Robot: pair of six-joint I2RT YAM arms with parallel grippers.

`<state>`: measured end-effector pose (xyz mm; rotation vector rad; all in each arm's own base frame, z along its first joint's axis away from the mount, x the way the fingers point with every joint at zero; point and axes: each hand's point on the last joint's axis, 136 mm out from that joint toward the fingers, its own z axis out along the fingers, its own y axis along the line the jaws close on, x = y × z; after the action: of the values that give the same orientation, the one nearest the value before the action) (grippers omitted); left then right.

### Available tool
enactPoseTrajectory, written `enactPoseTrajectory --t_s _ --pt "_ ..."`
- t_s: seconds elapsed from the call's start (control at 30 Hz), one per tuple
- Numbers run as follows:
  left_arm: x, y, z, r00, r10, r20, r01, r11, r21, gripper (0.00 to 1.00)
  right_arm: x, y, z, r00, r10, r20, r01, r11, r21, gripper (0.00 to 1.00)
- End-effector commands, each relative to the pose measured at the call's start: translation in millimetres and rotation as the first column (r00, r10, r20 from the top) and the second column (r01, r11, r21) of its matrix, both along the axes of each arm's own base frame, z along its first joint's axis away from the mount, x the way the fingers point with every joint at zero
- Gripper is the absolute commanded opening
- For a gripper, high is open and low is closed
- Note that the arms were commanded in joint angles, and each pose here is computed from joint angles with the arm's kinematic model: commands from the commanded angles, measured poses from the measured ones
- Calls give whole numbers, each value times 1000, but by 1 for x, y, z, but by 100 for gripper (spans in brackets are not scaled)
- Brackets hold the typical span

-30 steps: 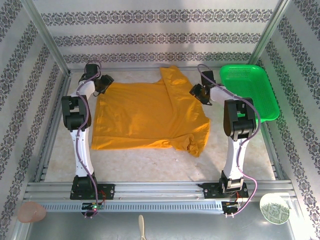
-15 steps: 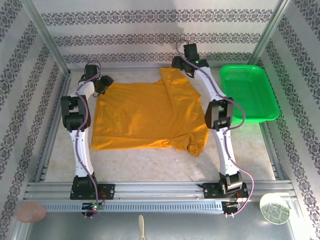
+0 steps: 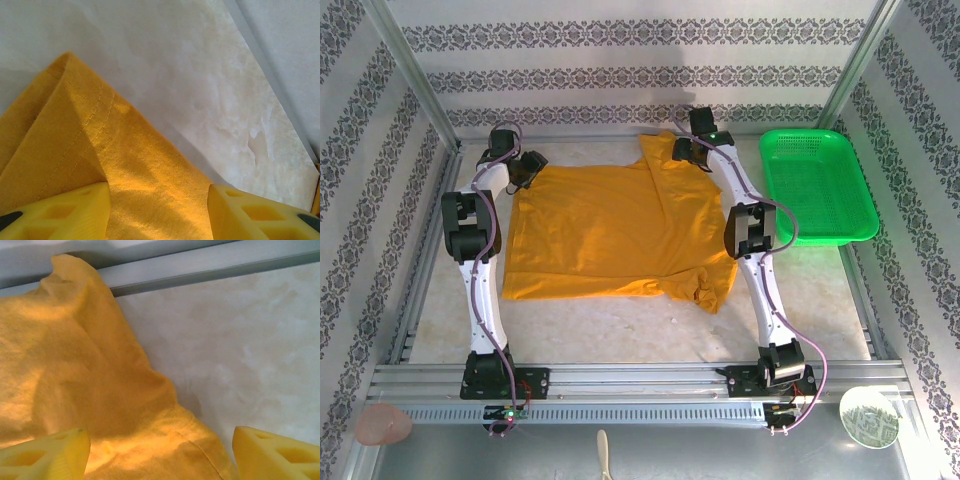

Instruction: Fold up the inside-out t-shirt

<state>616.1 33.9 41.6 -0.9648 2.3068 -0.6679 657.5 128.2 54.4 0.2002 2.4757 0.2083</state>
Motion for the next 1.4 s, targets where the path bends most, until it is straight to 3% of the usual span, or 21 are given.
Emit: enactPoseTrajectory --t_s 0.0,0.2,0.3,0.57,0.83,1.1,1.37 --pt "-16 -4 -15 997 -20 -76 18 1000 -20 54 4 10 9 999 26 26 -27 999 39 72" --pt "-16 -6 -18 997 -13 -75 10 999 -38 54 5 21 2 999 31 12 -33 989 143 68" --pt "-16 -7 -20 998 -7 -70 4 999 -50 54 4 27 -3 1000 30 -9 -27 979 204 61" --pt "-13 -8 -10 998 -20 -52 18 999 -50 54 4 20 -5 999 -9 -31 16 970 243 0" --pt "-17 -3 -17 998 1 -69 -5 999 -51 52 11 -23 24 992 -127 16 122 975 187 0" --pt "-20 0 -22 997 8 -78 -12 999 -47 49 6 -41 20 978 -209 -5 208 968 139 0" --pt "-21 6 -27 996 27 -83 -32 998 -58 49 17 -68 51 949 -310 57 294 937 191 0"
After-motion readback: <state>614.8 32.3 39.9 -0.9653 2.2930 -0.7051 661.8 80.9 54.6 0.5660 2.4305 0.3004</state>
